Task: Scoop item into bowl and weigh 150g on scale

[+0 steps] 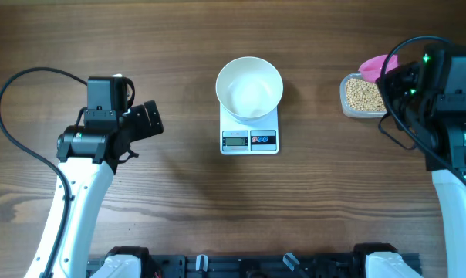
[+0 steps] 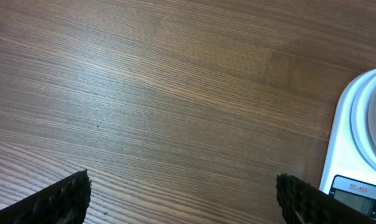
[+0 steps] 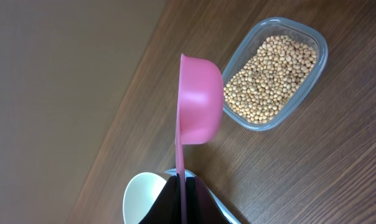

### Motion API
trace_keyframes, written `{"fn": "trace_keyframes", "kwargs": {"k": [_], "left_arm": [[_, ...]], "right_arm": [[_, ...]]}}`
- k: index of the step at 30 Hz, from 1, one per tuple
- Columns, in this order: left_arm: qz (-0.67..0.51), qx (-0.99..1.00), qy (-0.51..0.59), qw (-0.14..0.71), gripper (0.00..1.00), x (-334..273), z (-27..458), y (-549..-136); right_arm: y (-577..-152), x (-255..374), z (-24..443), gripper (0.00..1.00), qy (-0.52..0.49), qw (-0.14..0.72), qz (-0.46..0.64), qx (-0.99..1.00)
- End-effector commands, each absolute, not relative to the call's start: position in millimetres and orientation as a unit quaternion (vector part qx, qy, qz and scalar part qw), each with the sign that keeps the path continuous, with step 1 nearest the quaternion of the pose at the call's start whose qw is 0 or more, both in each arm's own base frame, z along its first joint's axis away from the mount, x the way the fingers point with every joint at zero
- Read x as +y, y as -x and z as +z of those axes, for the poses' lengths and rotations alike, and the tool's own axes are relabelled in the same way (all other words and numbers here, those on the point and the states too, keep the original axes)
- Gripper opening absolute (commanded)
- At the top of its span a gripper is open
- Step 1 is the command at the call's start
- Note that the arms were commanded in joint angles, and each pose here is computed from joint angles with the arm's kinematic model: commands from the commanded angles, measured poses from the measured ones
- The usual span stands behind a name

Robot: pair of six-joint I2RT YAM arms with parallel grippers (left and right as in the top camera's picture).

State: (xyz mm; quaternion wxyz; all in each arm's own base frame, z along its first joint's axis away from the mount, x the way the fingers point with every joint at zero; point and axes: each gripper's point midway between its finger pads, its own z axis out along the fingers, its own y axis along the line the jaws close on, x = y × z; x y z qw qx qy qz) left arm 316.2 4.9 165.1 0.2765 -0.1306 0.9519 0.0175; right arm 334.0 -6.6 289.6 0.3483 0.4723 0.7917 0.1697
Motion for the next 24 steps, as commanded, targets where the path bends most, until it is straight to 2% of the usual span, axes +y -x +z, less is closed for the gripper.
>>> {"fn": "trace_keyframes", "kwargs": {"k": [1,11,15,19,24], "left_arm": [[0.016,0.951,0.132,0.28,1.0,6,167,-316],[0.015,0.951,0.132,0.28,1.0,6,167,-316],[0.015,0.951,0.132,0.28,1.0,6,167,-316],[0.015,0.951,0.132,0.28,1.0,6,167,-316],[0.015,0.951,0.132,0.28,1.0,6,167,-316]], "right_arm": [[-337,-12,294,0.04,-0.48,0.358,0.164,0.784],[-338,-12,295,0.04,-0.452,0.364,0.152,0.8],[-338,-26,294,0.04,-0.443,0.383,0.106,0.803],[-342,-30,292,0.04,-0.359,0.395,0.052,0.844],[-345,-30,290,0.04,-0.325,0.396,0.037,0.858]]}}
